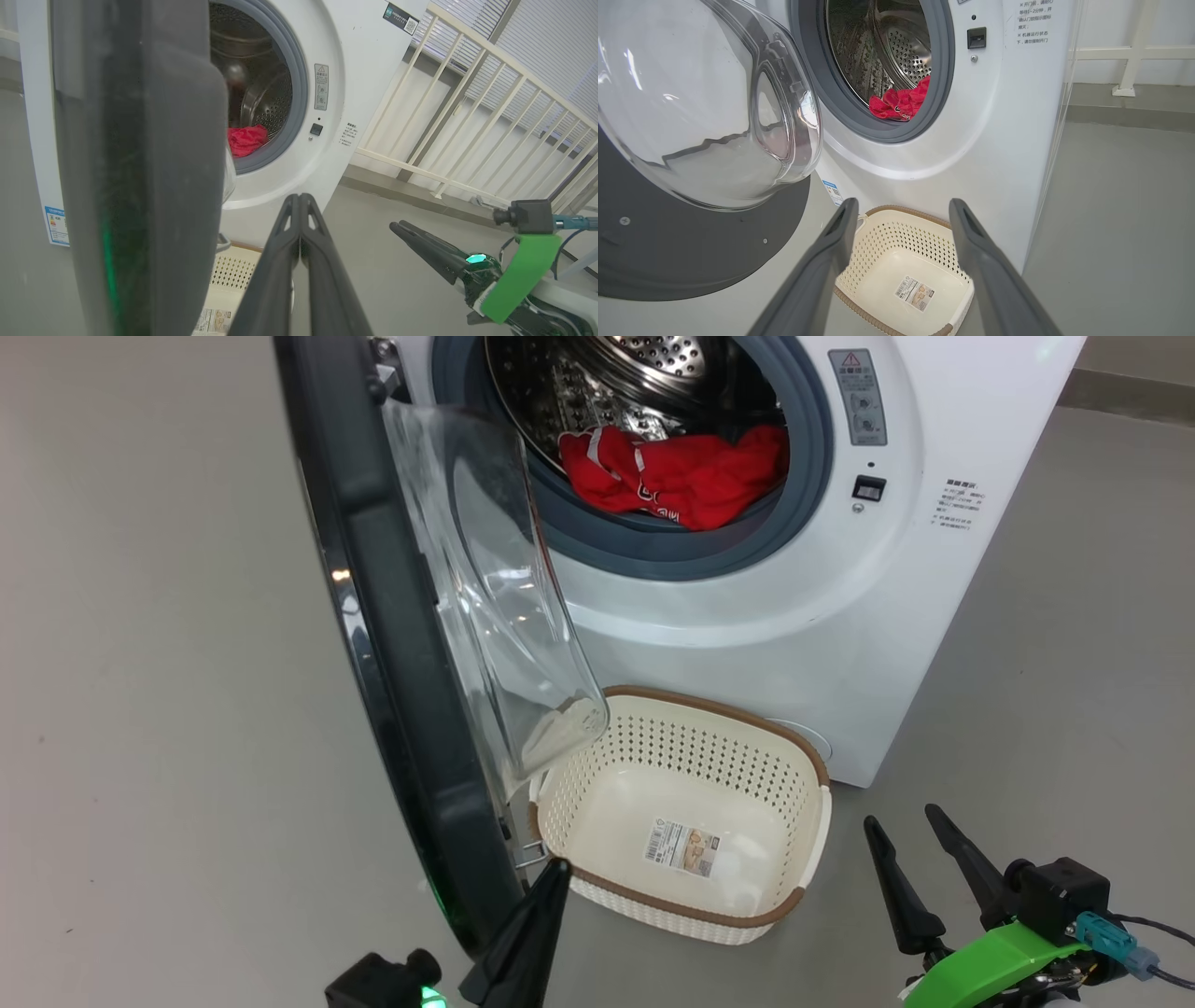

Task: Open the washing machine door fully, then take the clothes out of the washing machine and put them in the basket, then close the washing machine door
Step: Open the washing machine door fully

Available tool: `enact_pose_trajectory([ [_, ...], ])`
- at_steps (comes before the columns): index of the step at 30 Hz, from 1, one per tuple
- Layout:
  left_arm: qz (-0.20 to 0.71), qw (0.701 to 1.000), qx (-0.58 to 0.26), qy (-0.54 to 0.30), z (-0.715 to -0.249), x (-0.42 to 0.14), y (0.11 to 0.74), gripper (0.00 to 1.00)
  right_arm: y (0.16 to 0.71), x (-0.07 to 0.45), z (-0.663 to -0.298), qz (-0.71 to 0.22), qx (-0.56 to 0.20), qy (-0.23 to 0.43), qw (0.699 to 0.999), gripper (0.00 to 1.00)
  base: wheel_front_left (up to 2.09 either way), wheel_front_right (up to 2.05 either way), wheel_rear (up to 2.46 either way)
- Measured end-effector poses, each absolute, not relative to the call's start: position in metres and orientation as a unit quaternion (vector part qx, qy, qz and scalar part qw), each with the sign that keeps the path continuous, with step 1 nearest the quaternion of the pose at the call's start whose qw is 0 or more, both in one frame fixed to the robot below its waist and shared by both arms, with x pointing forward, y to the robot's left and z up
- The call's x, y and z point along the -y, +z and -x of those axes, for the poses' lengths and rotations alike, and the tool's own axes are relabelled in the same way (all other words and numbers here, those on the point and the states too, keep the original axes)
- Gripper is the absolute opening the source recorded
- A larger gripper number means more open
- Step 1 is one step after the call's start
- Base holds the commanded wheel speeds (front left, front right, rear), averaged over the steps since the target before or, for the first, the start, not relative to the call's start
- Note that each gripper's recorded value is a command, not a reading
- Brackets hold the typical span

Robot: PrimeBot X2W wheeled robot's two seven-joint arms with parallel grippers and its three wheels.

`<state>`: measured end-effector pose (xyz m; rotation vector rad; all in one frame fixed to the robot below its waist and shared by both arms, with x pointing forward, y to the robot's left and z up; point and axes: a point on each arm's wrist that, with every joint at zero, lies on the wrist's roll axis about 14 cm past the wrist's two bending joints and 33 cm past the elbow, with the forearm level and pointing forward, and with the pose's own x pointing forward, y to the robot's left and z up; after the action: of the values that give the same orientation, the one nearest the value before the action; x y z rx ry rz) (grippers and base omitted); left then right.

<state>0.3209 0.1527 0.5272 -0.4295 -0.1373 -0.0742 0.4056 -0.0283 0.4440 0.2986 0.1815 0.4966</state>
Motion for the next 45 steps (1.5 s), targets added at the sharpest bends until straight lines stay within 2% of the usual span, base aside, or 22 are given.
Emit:
enact_pose_trajectory([
  [19,0.207,0.976,0.057,0.038,-0.315,-0.198,0.511,0.0,0.441,0.017,-0.406,-0.147,-0.095,0.259,0.95,1.0,0.0,0.0,0.0],
  [29,0.182,0.973,0.062,0.131,-0.299,-0.255,0.505,0.0,0.438,0.005,-0.407,-0.148,-0.1,0.274,0.945,1.0,0.0,0.0,0.0],
  [45,0.147,0.959,0.053,0.235,-0.279,-0.324,0.496,0.0,0.431,0.001,-0.409,-0.149,-0.108,0.279,0.942,1.0,0.0,0.0,0.0],
])
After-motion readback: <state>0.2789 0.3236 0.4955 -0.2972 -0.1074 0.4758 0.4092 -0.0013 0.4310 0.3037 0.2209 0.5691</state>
